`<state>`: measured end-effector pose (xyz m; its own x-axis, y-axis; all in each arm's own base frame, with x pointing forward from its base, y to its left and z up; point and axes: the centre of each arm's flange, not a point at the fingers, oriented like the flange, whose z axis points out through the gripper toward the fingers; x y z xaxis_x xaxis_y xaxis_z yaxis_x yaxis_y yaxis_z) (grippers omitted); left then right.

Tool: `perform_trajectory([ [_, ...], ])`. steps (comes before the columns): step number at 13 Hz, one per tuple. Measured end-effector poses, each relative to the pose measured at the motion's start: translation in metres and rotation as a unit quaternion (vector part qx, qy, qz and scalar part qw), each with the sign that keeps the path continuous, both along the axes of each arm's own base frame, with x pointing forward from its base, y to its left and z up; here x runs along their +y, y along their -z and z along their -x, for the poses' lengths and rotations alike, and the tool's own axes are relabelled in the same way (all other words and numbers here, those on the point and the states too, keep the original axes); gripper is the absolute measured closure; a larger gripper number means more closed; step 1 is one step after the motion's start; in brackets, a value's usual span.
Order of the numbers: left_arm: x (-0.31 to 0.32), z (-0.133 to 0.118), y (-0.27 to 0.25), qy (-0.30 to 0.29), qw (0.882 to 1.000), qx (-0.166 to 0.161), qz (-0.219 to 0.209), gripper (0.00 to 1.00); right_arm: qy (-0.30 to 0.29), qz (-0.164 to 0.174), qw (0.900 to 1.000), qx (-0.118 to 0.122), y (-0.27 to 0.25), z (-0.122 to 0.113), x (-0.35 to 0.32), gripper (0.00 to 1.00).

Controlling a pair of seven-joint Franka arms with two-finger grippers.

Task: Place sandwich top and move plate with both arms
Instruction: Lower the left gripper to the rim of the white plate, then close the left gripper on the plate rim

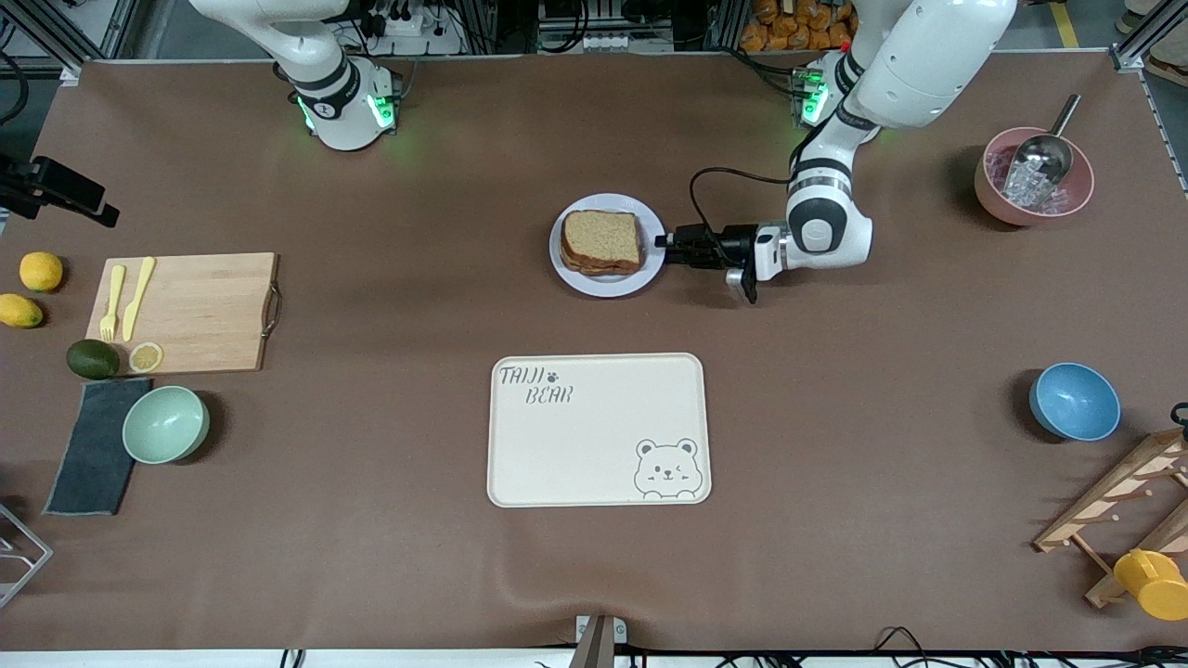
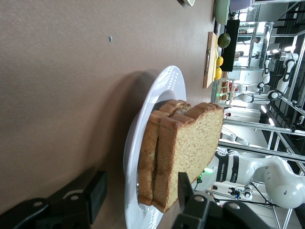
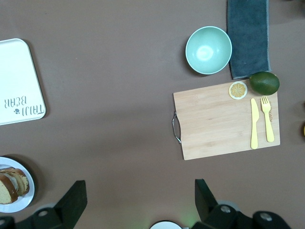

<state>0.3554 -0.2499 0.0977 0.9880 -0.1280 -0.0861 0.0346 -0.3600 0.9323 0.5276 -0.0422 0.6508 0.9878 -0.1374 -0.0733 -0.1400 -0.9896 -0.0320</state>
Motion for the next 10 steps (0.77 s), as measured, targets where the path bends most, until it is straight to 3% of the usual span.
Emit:
perform_trajectory([
  [2,0.000,0.000,0.000,0.000,1.000,0.000,0.000,0.37,0.007,0.000,1.000,-0.002,0.001,-0.001,-0.007,0.00],
  [5,-0.001,0.001,0.001,-0.001,1.000,0.001,0.001,0.57,0.012,0.001,1.000,-0.012,0.000,-0.003,-0.012,0.00],
  [10,-0.008,0.004,0.004,-0.006,1.000,0.006,-0.002,0.67,0.008,0.002,1.000,-0.016,-0.001,-0.004,-0.009,0.00],
])
